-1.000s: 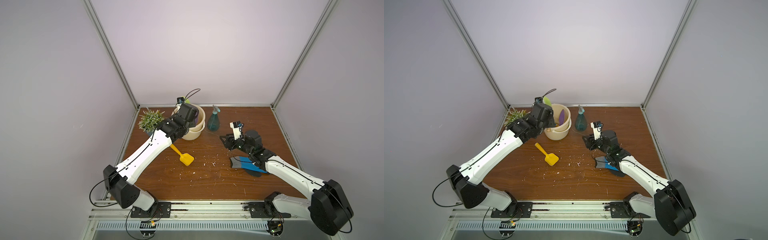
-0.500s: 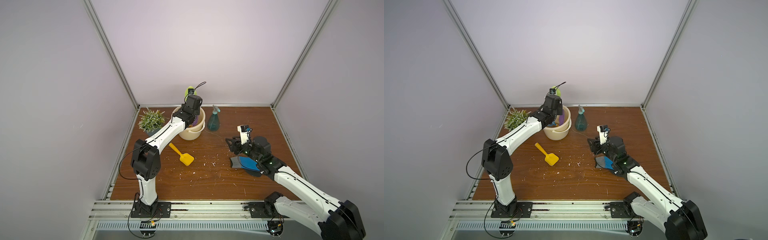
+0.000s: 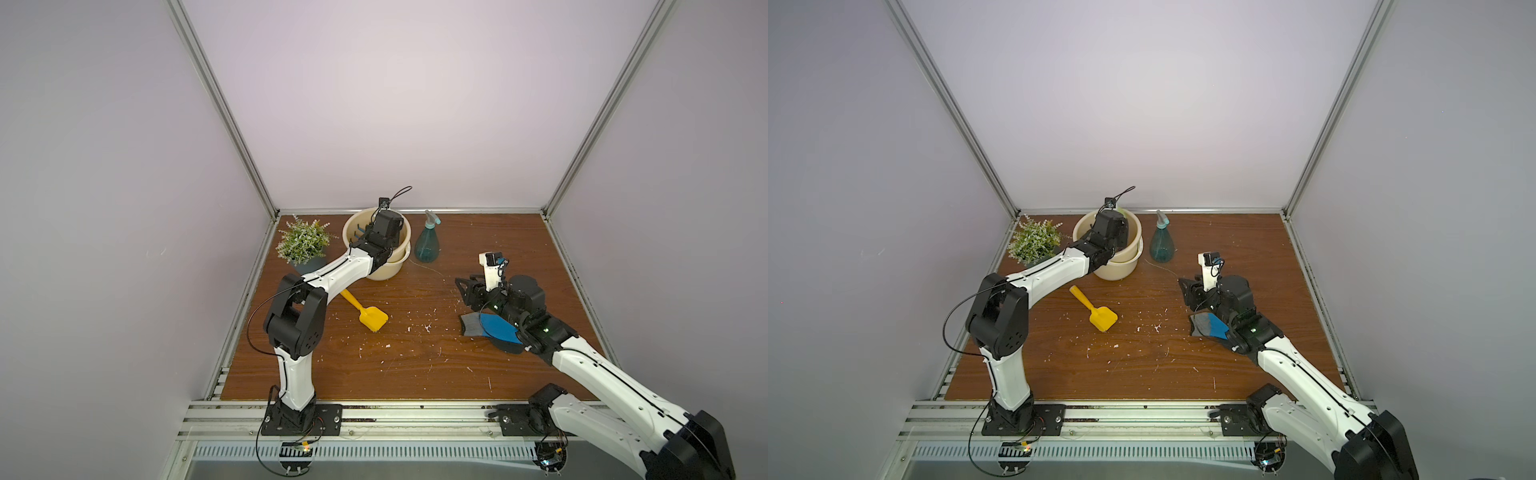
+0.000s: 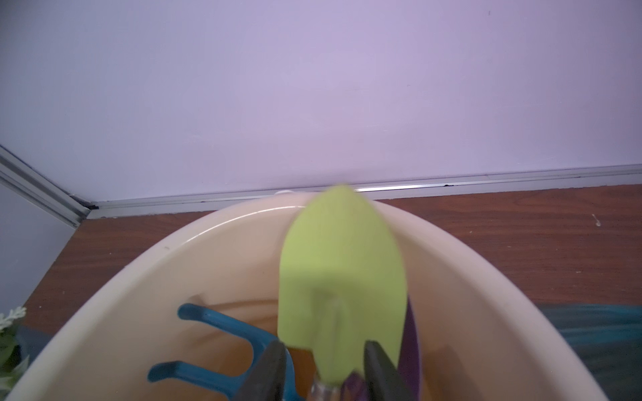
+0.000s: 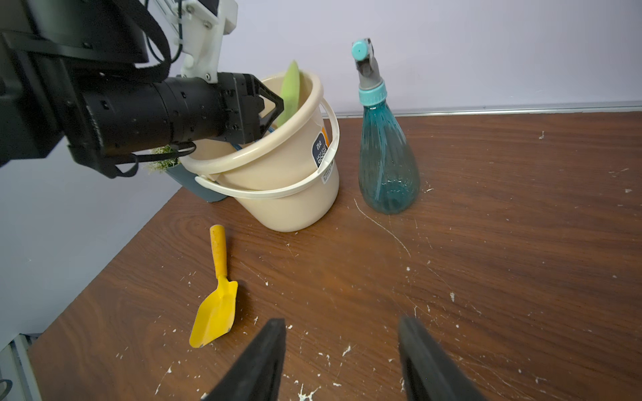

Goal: Organize the gardening tools
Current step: Place the gardening tool in the container.

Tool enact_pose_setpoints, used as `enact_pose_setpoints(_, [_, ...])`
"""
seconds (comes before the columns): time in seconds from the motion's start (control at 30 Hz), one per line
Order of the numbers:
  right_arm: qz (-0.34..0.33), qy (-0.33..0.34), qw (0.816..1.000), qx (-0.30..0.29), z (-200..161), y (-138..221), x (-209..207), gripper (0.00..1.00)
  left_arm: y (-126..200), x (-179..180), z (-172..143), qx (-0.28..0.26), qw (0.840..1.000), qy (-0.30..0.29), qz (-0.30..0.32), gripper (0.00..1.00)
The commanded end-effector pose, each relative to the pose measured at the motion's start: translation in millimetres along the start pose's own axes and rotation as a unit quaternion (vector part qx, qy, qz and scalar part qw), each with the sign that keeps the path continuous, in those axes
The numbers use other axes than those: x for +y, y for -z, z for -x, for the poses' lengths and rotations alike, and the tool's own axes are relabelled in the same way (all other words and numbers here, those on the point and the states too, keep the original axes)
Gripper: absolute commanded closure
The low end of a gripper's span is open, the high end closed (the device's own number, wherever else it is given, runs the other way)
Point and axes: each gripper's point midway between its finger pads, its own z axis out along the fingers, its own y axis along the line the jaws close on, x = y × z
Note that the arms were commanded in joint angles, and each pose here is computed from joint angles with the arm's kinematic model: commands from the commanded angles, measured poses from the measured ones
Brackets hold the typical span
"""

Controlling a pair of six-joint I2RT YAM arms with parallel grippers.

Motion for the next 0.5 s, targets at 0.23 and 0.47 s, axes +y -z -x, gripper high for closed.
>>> enact_pose_setpoints(0.23, [0.046,-0.006,0.999,0.006,9,-19,19,0.41,67,14,92,-0.085,0.995,0.038,-0.032,0.48])
enact_pose_setpoints(0.47, [0.109,-0.011,0.993,0.047,-13,-40,47,0.41,122,30,64,-0.078,0.995,0.032,-0.045,0.47])
